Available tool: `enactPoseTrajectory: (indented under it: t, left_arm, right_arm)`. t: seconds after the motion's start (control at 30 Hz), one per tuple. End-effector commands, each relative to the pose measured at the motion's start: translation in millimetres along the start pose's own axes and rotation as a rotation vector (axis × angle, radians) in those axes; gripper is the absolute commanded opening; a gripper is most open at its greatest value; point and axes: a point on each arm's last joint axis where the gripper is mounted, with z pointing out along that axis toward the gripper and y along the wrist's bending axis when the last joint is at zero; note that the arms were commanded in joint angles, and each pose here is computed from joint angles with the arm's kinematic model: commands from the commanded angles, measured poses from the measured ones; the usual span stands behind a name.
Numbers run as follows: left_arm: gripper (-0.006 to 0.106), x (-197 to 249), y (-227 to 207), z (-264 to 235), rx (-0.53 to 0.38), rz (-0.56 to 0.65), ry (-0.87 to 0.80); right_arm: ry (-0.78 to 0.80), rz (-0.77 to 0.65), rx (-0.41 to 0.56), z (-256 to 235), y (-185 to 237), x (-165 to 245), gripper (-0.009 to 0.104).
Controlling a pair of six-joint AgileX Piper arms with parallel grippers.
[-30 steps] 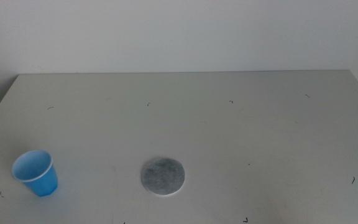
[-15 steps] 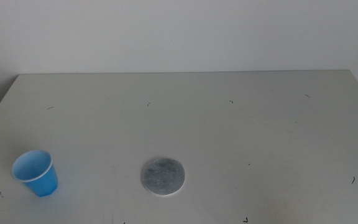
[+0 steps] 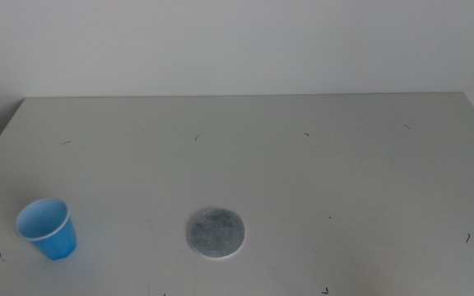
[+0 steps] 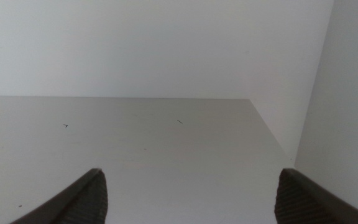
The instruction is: Place an empty cup on a cup mat.
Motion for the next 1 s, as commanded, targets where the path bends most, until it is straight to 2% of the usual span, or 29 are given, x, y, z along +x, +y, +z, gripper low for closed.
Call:
enactPoseTrajectory:
  t: [0.0,0.2,0.43,0.63,0.83,0.97]
  left_arm:
    - [0.105,-23,-3,2,0.012,-0.011,-0.02]
    - [0.105,-31,-5,27,0.006,-0.013,0.132]
    - [0.105,-30,-5,59,-0.021,0.007,0.213]
    - [0.105,-21,-8,82,-0.008,-0.011,0.347]
    - [0.105,-10,-4,110,-0.034,0.04,0.504]
    - [0.105,-4,7,128,-0.015,0.047,0.569]
  right_arm:
    - [-0.108,-0.017,-0.002,-3,0,-12,0.094]
    - [-0.108,-0.017,-0.002,-3,0,-12,0.094]
    - [-0.108,-0.017,-0.002,-3,0,-12,0.094]
    - [-0.108,-0.017,-0.002,-3,0,-12,0.094]
    - [-0.108,-0.017,-0.002,-3,0,-12,0.094]
    - [-0.108,-0.017,-0.002,-3,0,-12,0.094]
